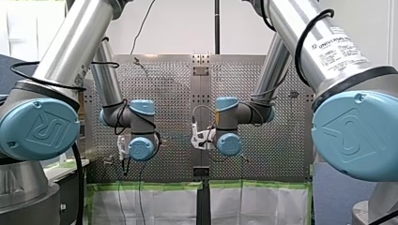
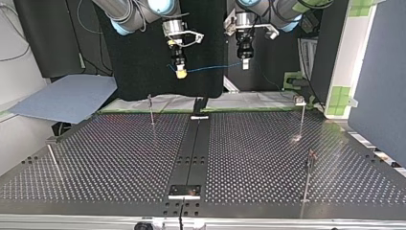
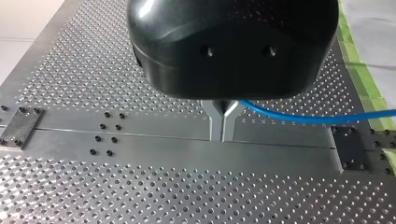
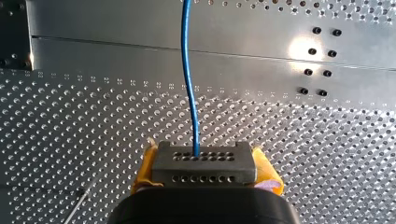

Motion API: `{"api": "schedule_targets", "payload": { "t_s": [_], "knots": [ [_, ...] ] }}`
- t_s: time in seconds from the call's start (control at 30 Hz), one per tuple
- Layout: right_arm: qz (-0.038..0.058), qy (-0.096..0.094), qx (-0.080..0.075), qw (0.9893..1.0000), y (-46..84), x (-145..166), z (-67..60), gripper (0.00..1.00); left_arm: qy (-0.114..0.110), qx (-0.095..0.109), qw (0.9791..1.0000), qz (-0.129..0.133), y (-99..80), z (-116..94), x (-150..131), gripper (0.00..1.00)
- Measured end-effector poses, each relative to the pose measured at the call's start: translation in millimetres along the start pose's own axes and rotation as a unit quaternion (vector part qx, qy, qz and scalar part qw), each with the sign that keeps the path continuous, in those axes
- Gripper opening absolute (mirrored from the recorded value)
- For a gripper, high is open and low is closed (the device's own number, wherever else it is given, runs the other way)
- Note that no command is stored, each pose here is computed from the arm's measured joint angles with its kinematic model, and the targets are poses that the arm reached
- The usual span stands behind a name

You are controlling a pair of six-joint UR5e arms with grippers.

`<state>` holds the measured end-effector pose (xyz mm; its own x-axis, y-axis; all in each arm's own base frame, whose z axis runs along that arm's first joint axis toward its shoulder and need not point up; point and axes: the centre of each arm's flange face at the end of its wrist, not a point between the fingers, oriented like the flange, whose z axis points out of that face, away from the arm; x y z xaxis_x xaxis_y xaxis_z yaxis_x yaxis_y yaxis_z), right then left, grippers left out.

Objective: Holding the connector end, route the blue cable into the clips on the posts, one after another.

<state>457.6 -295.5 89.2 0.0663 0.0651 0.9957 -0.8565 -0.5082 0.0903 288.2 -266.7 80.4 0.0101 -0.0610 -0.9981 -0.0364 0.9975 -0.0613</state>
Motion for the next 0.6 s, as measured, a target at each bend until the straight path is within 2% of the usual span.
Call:
{"api": "schedule_targets", "payload": {
  "t_s": [0.1,0.2,0.3,0.4,0.6],
  "knots": [
    [-0.0011,-0.002,0.001,1.0000,-0.6,-1,-1.0,0.00,0.004,0.000,1.0000,0.002,1.0,-1,1,0.00],
    [-0.0091,-0.018,0.012,0.9997,-7.6,-12,-10.4,0.00,0.014,-0.001,0.9999,0.009,2.6,-3,2,0.00],
    [-0.0165,-0.038,0.025,0.9988,-18.0,-27,-21.3,0.00,0.020,-0.001,0.9997,0.013,3.5,-4,3,0.00],
    [-0.0214,-0.052,0.032,0.9979,-22.8,-40,-27.8,0.00,0.022,-0.001,0.9997,0.014,3.8,-4,4,0.00],
    [-0.0238,-0.059,0.034,0.9974,-24.5,-48,-30.7,0.00,0.023,-0.001,0.9996,0.015,3.9,-5,4,0.00]
  ]
}}
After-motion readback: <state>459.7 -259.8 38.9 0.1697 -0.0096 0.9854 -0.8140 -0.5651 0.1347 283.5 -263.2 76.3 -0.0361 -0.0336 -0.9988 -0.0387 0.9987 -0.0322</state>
